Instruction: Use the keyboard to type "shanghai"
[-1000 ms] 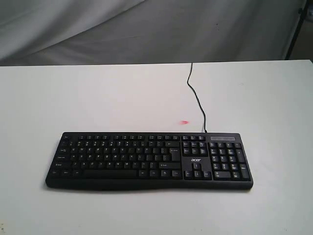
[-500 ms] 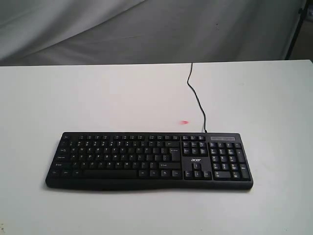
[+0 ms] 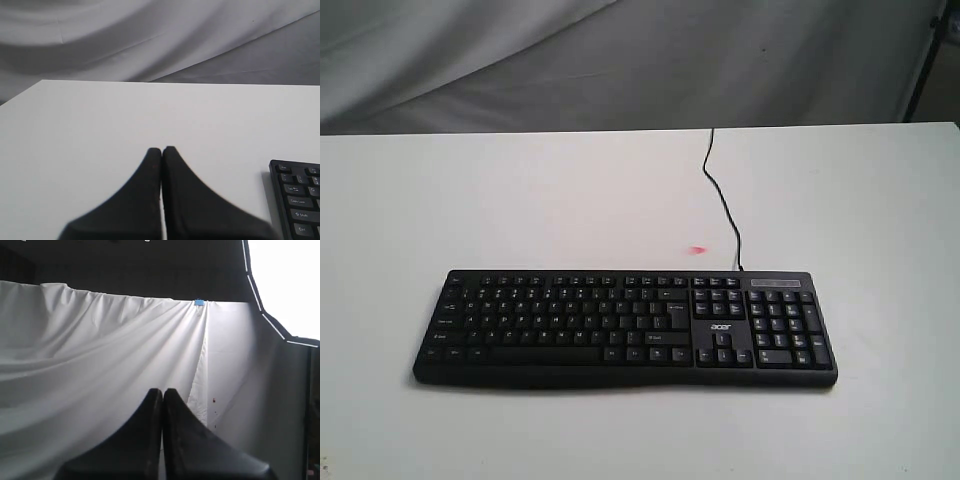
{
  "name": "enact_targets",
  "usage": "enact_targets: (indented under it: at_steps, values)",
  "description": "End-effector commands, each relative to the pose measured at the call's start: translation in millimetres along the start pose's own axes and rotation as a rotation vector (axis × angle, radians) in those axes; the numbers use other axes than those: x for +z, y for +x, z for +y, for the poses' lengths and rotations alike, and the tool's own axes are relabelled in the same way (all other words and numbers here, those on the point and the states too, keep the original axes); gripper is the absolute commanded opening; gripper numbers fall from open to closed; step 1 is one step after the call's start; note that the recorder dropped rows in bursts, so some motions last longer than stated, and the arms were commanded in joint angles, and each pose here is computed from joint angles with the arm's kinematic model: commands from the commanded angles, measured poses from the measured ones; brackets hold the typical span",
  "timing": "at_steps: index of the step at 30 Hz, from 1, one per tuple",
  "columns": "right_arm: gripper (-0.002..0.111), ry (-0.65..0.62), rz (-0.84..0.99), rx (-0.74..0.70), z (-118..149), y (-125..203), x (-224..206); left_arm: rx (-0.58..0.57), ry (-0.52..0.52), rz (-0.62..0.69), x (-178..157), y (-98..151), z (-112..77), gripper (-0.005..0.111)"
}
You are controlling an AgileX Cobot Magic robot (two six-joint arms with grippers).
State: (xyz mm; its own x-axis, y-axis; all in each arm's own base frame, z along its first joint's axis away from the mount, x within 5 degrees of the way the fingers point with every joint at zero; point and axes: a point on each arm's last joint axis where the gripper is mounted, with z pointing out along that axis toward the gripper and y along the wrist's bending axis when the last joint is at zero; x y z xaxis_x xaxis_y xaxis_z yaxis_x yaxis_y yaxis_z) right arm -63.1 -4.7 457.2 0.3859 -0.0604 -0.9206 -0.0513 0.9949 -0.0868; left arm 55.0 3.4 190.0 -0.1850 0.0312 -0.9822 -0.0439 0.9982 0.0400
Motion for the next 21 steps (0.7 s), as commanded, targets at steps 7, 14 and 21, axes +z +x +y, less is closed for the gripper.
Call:
enact_targets:
  at_steps: [7, 14, 21]
  values:
    - [0.000, -0.001, 0.063, 0.045, 8.5, 90.4, 4.5, -0.001, 0.004, -0.006, 0.1, 0.9, -0.3, 0.001]
    - [0.000, -0.011, 0.232, 0.058, 13.6, 149.3, 17.6, -0.001, 0.004, -0.006, 0.1, 0.9, -0.3, 0.001]
    - [0.000, -0.006, 0.224, 0.119, 15.8, 171.2, 22.3, -0.001, 0.004, -0.006, 0.1, 0.9, -0.3, 0.001]
